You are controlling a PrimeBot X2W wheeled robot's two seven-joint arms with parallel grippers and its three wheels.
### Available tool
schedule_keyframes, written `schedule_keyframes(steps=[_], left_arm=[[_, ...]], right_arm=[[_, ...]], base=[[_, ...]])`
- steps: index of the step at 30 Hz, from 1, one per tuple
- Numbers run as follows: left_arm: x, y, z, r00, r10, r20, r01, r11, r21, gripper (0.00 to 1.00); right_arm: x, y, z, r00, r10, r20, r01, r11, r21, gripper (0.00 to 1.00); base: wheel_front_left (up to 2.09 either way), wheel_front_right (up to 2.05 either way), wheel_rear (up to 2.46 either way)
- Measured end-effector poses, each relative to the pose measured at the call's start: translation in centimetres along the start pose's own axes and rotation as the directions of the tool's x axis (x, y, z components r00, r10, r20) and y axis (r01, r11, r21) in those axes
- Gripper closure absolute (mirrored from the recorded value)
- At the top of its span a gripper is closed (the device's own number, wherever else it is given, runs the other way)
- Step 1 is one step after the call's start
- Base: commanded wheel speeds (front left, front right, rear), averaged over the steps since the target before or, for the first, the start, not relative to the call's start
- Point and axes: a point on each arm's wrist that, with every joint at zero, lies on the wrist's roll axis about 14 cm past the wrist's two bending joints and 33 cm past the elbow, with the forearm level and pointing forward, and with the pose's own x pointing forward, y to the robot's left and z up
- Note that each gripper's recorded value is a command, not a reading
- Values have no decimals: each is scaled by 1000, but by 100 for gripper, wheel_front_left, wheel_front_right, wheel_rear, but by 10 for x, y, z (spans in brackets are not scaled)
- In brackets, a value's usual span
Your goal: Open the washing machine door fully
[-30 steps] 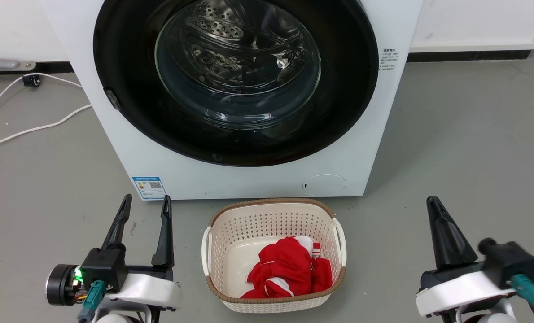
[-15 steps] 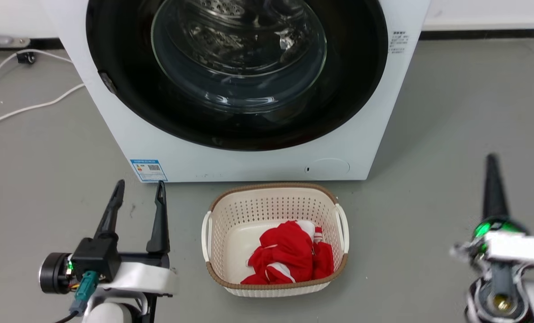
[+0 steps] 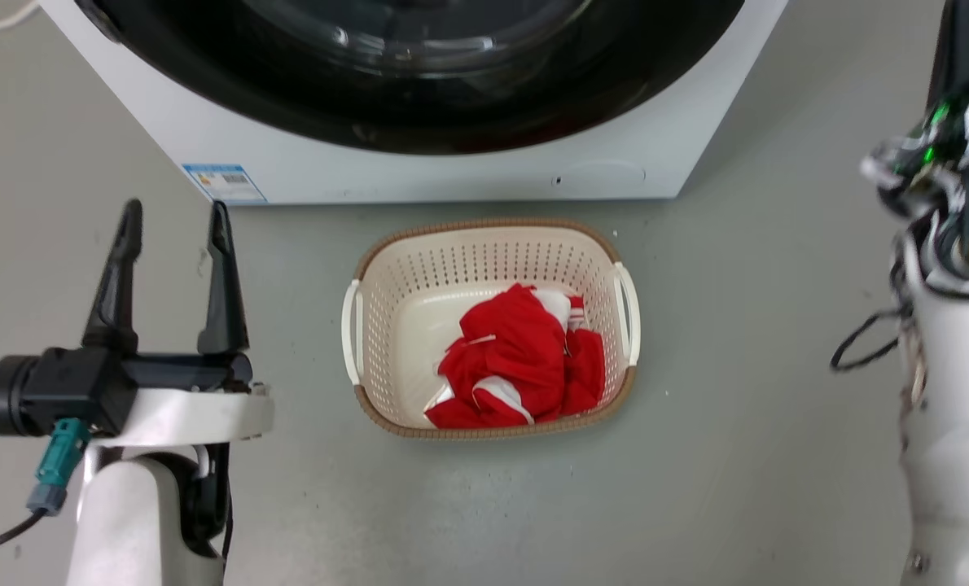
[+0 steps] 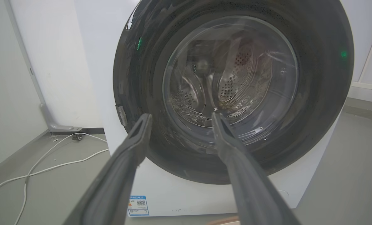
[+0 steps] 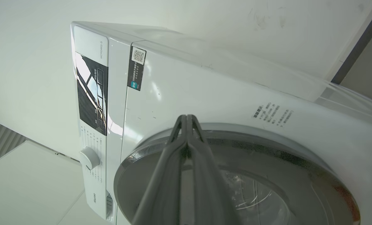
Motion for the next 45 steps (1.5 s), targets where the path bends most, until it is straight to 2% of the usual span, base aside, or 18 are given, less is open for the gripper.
schedule_keyframes(steps=[9, 13, 17, 22, 26, 31, 35, 36, 37, 39, 40, 41, 45], left_arm=[[28, 4, -30, 1000, -7, -17, 7, 1000, -9, 0], [36, 4, -42, 1000, -12, -23, 12, 1000, -13, 0], [40, 3, -53, 999, -18, -36, 17, 1000, -18, 0], [43, 2, -60, 999, -26, -43, 25, 999, -22, 0], [42, 2, -61, 998, -30, -47, 29, 999, -20, 0], [41, 2, -61, 998, -29, -51, 28, 999, -22, 0], [41, 1, -57, 999, -29, -46, 28, 999, -25, 0], [41, 1, -57, 999, -29, -46, 28, 999, -25, 0], [41, 0, -56, 999, -31, -44, 30, 999, -26, 0], [41, -2, -53, 999, -33, -41, 31, 999, -29, 0], [41, -2, -53, 999, -33, -41, 31, 999, -29, 0], [39, -2, -51, 999, -33, -40, 32, 999, -30, 0], [34, -5, -46, 998, -36, -42, 34, 999, -36, 0]], right_arm=[[81, -36, -22, 984, -97, -149, 86, 993, -80, 100], [102, -53, -42, 954, -163, -253, 123, 978, -167, 100], [114, -65, -66, 911, -212, -354, 145, 968, -206, 100], [111, -84, -90, 845, -272, -461, 177, 955, -239, 100], [109, -85, -96, 823, -280, -494, 182, 954, -238, 100], [108, -78, -101, 801, -258, -540, 182, 965, -191, 100], [101, -60, -111, 753, -204, -625, 147, 979, -143, 100], [101, -60, -111, 753, -204, -625, 147, 979, -143, 100], [92, -56, -115, 725, -186, -663, 143, 982, -120, 100], [83, -53, -119, 694, -173, -699, 139, 985, -106, 100], [83, -53, -119, 694, -173, -699, 139, 985, -106, 100], [72, -50, -124, 660, -161, -734, 135, 986, -95, 100], [50, -43, -126, 605, -134, -785, 131, 989, -68, 100]], base=[[0, 0, 0], [0, 0, 0], [0, 0, 0], [0, 0, 0], [0, 0, 0], [0, 0, 0], [0, 0, 0], [0, 0, 0], [0, 0, 0], [0, 0, 0], [0, 0, 0], [0, 0, 0], [0, 0, 0]])
